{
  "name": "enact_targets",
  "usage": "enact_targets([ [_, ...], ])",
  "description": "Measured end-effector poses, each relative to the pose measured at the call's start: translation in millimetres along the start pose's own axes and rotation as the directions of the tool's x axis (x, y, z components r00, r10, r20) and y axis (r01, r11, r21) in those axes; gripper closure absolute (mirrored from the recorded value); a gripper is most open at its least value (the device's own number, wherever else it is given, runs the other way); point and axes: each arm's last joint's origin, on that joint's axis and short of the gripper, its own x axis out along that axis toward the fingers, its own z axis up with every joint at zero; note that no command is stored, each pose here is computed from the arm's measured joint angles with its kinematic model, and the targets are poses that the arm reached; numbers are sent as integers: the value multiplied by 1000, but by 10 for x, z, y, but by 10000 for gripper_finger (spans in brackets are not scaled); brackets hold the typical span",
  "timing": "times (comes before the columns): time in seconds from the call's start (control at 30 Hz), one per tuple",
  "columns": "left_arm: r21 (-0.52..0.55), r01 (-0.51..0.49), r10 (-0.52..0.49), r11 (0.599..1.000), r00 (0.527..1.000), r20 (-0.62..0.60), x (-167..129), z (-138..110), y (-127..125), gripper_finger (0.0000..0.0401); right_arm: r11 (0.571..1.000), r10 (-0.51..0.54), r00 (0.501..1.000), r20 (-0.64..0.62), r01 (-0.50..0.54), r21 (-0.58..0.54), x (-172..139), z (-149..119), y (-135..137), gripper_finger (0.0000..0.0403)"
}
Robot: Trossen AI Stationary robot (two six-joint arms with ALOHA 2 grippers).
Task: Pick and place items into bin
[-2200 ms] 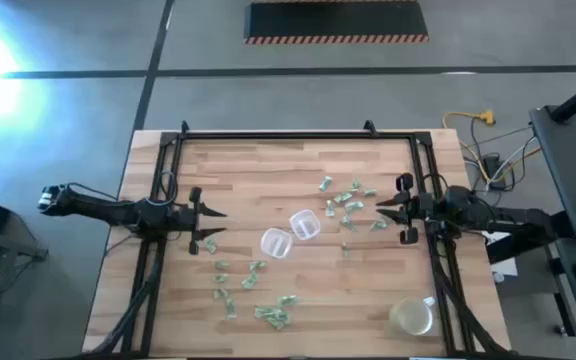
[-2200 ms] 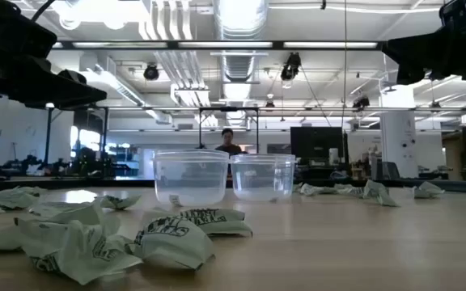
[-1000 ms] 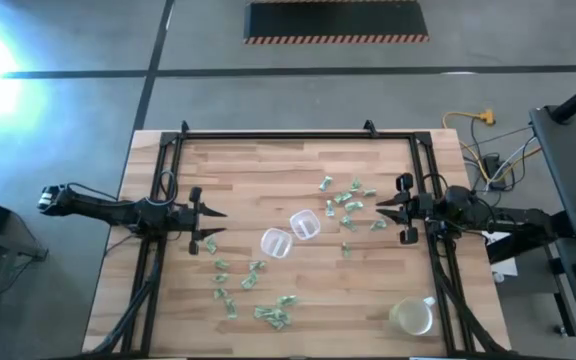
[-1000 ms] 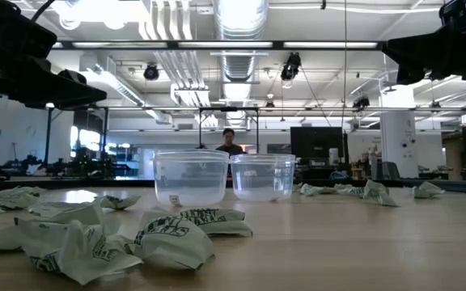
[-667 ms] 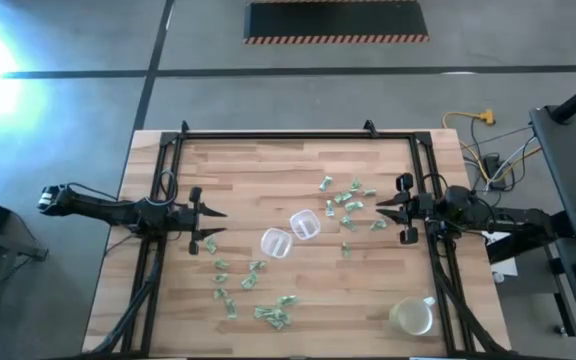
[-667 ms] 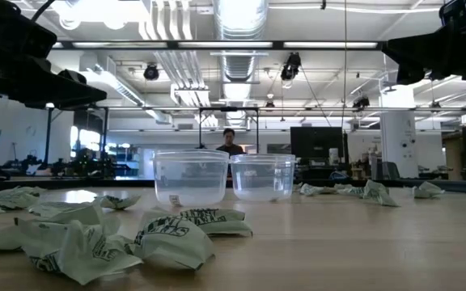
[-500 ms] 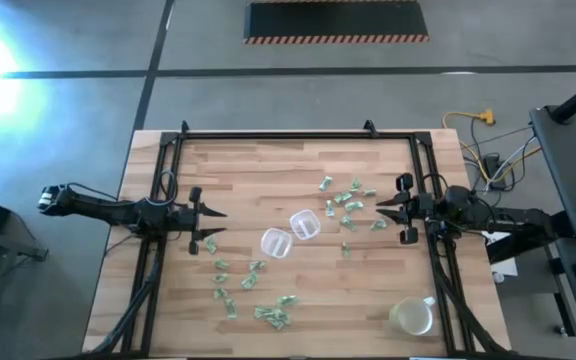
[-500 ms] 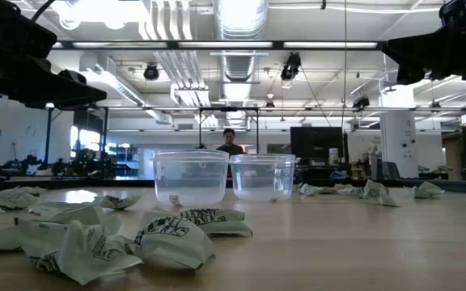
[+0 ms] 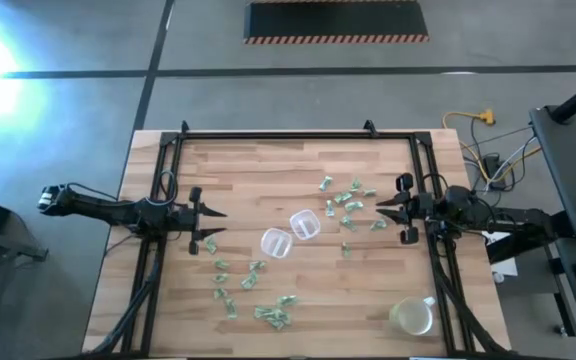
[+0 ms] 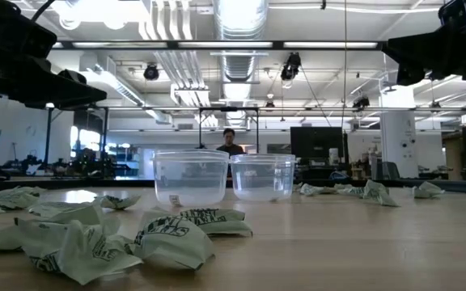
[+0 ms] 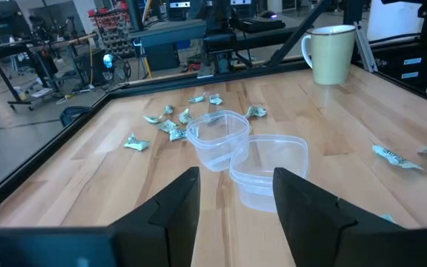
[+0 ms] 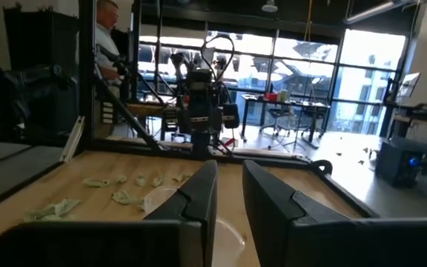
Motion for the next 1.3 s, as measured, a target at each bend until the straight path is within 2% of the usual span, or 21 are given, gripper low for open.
enact_targets([
  [0.13, 8, -1, 1, 1000, 1000, 0, 0, 0, 0, 246, 998, 0, 1000, 6, 0, 66, 0, 6, 0, 346],
  [0.3, 156, -13, 11, 988, 1000, 15, 0, 15, 4, 246, 998, 0, 1000, 10, 0, 67, 0, 10, 0, 346],
  [0.4, 198, -28, 17, 980, 998, 57, -2, 57, 10, 246, 998, 0, 1000, 11, 0, 67, 0, 11, 0, 346],
  [0.6, 177, -46, 25, 983, 993, 120, -8, 118, 18, 246, 998, -2, 999, 43, 0, 56, -1, 41, -2, 346],
  [0.77, 132, -70, 36, 989, 968, 249, -31, 245, 35, 246, 997, -4, 996, 92, -4, 83, -4, 89, -4, 346],
  [0.87, 61, -71, 47, 996, 940, 338, -59, 331, 49, 246, 996, -3, 994, 105, -6, 86, -6, 102, -3, 346],
  [1.1, 11, -93, 76, 996, 874, 479, -124, 470, 79, 246, 990, 4, 994, 105, -19, 142, -5, 101, -1, 346],
  [1.3, -23, -108, 101, 994, 807, 582, -193, 585, 106, 246, 996, 9, 989, 146, -21, 82, -10, 141, -1, 346],
])
